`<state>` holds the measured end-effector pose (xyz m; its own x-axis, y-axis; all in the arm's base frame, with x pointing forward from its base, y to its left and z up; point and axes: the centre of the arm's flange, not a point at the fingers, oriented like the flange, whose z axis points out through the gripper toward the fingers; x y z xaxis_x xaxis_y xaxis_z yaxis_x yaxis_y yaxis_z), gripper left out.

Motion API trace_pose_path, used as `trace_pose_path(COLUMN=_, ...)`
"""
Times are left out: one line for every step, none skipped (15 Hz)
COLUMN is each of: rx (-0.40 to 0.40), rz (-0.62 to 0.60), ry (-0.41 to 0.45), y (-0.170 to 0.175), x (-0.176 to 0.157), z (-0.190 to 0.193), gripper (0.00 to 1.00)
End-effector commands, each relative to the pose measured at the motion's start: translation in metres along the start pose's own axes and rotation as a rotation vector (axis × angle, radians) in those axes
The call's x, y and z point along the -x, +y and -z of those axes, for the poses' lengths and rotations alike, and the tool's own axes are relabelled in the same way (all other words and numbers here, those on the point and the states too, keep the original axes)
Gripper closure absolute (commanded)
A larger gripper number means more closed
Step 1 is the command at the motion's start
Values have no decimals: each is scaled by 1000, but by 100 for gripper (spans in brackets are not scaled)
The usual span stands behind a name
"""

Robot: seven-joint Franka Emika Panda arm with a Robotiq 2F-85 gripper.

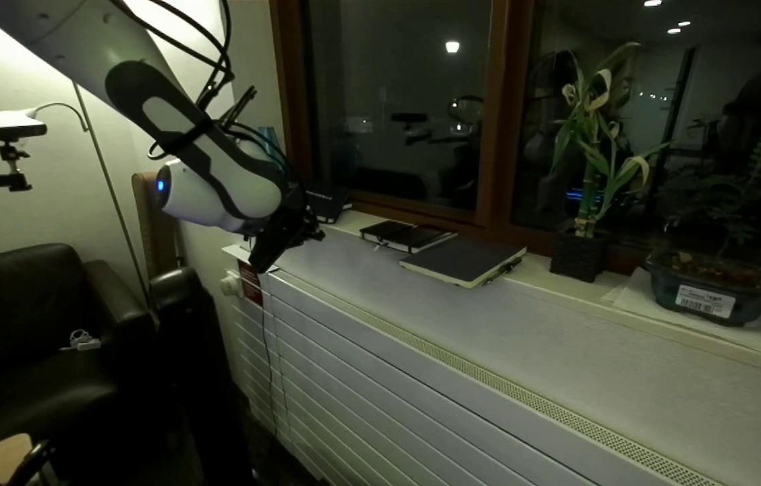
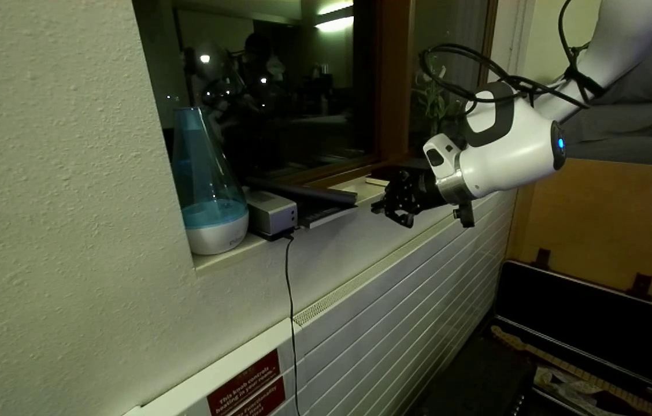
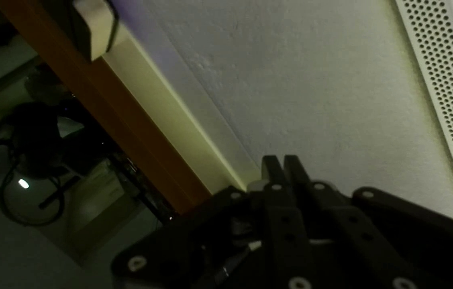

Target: Flip the book

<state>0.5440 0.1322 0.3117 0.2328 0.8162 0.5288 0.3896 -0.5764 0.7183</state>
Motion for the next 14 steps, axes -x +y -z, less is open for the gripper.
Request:
trace_pose_path(rx=-8, rz=-49, ry=24, y=17, x=8, z=22, gripper=62)
trace_pose_path(rx=-3, rz=-52, ry=31, y=20, x=5, z=25, gripper=54)
trace_pose_path(rx=1, rz=-55, ry=38, y=22, x=3, z=27, gripper=49)
trace_pose_path(rx=7, rz=-56, ry=46, y=24, x=1, z=29, gripper=42)
trace_pose_path(rx=13, rz=-54, ry=54, y=25, x=-2, z=30, gripper=36)
trace_pose_path(rx=24, rz=-50, ry=64, y=26, x=-3, z=32, gripper=28)
trace_pose_path(rx=28, rz=-45, ry=72, y=27, x=-5, z=34, gripper=23)
trace_pose_path(rx=30, rz=-40, ry=78, y=28, x=-7, z=35, gripper=17)
trace_pose_path(rx=33, rz=-35, ry=82, y=27, x=-9, z=35, gripper=10)
trace_pose_path(rx=34, rz=-32, ry=86, y=27, x=-10, z=35, gripper=4)
trace_pose_path(rx=30, rz=-30, ry=87, y=26, x=-12, z=35, gripper=0)
trace_pose_path(rx=30, rz=-27, ry=87, y=23, x=-13, z=34, gripper=0)
trace_pose_path(rx=31, rz=-26, ry=89, y=22, x=-14, z=31, gripper=0)
trace_pose_path(rx=31, rz=-25, ry=89, y=21, x=-16, z=30, gripper=0)
